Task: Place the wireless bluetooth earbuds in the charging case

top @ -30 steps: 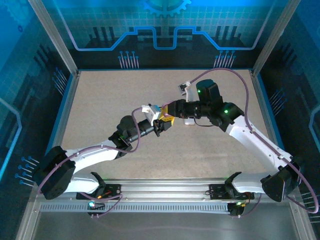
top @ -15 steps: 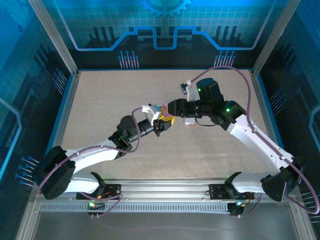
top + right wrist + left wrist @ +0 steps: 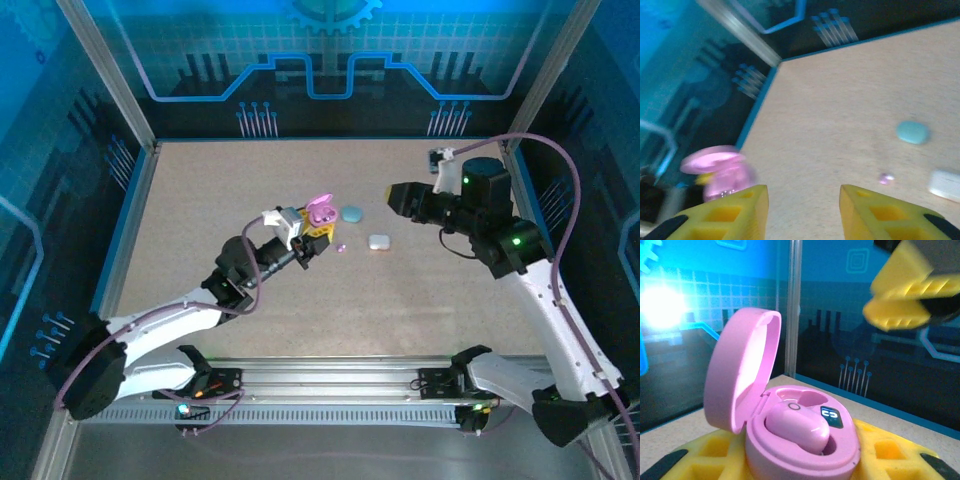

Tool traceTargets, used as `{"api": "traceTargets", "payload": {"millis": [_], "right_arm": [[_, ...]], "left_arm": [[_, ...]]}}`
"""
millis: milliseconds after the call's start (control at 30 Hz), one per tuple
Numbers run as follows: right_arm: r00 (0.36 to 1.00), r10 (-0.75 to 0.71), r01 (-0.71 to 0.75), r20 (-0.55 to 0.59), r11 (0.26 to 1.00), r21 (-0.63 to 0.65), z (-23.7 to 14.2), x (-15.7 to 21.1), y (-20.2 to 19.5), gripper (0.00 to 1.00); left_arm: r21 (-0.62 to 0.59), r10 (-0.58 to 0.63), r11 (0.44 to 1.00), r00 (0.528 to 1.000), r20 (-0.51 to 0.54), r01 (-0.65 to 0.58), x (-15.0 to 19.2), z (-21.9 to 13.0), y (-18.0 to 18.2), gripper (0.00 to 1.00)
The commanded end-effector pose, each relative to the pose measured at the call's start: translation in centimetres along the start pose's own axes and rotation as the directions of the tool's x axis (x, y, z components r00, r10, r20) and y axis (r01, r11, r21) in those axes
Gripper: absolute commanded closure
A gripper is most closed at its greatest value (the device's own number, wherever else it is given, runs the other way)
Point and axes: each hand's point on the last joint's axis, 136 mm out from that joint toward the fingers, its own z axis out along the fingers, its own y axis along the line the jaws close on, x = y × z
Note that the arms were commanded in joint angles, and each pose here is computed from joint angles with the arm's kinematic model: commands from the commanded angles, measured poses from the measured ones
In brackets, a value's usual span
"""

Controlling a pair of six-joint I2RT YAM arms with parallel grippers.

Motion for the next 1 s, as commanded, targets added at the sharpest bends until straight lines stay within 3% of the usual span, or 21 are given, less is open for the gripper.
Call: {"api": "traceTargets", "payload": {"millis": [0,200,433,633,967], "right_arm": [[0.973,0.164,-0.139,-0.165,0.979,0.151,3.8,4.1,-6.1,0.58],[0.875,0.196,-0.141,-0.444,0.978,0.152,10.5,9.2,-8.6,0.6],[0.718,0.102,0.05,-0.689,0.979,0.198,17.9,14.7,-10.7,0.6],[0.638,0.022,0.197,-0.77,0.962,0.19,21.9,16.6,-11.3,0.59],[0.568,-0.009,0.249,-0.823,0.955,0.161,25.4,18.1,-12.8,0.59]], "left_arm": [[-0.063,0.05,0.997,0.999,0.023,-0.048,-1.6,-1.5,1.1,0.68],[-0.081,0.092,0.993,0.995,0.036,-0.089,-3.5,-3.3,1.2,0.67],[-0.058,0.087,0.995,0.995,0.045,-0.085,-4.4,-3.7,0.7,0.67],[-0.04,0.08,0.996,0.996,0.034,-0.079,-4.4,-3.9,0.4,0.67],[-0.025,0.082,0.996,0.996,0.029,-0.081,-4.5,-3.9,0.1,0.67]]}}
